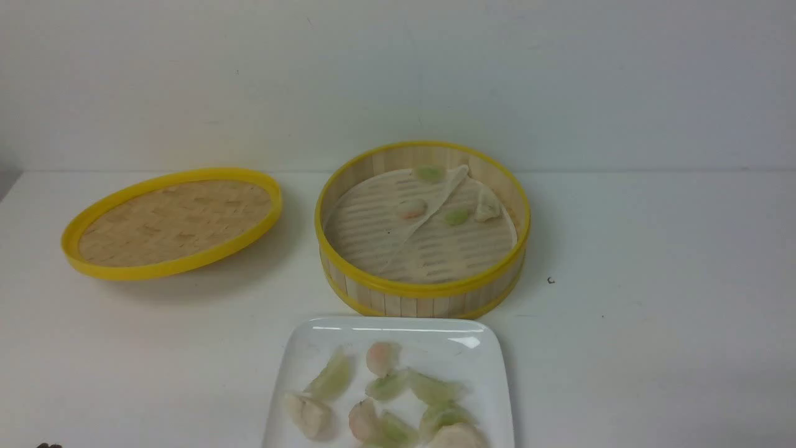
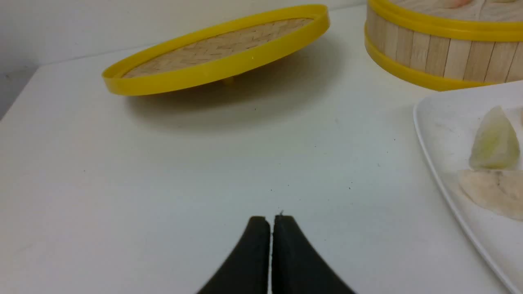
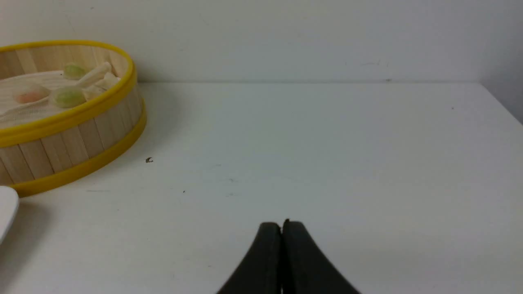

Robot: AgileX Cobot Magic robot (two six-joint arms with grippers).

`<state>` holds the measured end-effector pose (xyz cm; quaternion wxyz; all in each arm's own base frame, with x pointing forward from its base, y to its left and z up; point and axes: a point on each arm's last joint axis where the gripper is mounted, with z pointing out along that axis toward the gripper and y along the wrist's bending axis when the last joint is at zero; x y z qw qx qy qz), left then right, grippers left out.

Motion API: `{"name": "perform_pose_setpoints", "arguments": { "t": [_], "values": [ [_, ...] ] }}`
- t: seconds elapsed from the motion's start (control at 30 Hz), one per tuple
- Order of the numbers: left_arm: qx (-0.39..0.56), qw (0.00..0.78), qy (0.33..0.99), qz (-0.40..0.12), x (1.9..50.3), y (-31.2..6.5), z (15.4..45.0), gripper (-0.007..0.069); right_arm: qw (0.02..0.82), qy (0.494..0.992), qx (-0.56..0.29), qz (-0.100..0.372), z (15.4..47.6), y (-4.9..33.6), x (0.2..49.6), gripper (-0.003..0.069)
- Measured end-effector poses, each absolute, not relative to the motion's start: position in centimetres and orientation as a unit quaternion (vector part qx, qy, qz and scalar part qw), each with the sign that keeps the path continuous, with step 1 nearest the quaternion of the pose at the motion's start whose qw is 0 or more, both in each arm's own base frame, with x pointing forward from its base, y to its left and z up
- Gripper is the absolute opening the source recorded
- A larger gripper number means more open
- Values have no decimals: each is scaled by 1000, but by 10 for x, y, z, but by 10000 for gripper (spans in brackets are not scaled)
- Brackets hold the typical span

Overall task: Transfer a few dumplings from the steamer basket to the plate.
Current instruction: Use the right arm to grab a dumpling from inside the steamer

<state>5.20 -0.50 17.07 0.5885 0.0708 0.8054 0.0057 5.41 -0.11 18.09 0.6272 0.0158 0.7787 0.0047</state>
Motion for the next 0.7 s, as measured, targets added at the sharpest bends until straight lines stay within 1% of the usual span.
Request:
{"name": "perform_pose_setpoints", "arguments": {
  "t": [0.4, 0.7],
  "values": [
    [71, 589, 805, 6, 52, -5, 171, -6, 627, 779, 16, 5, 181, -1, 54, -15],
    [71, 588, 805, 6, 52, -5, 171, -6, 627, 778, 29, 15, 181, -1, 54, -15]
  ]
}}
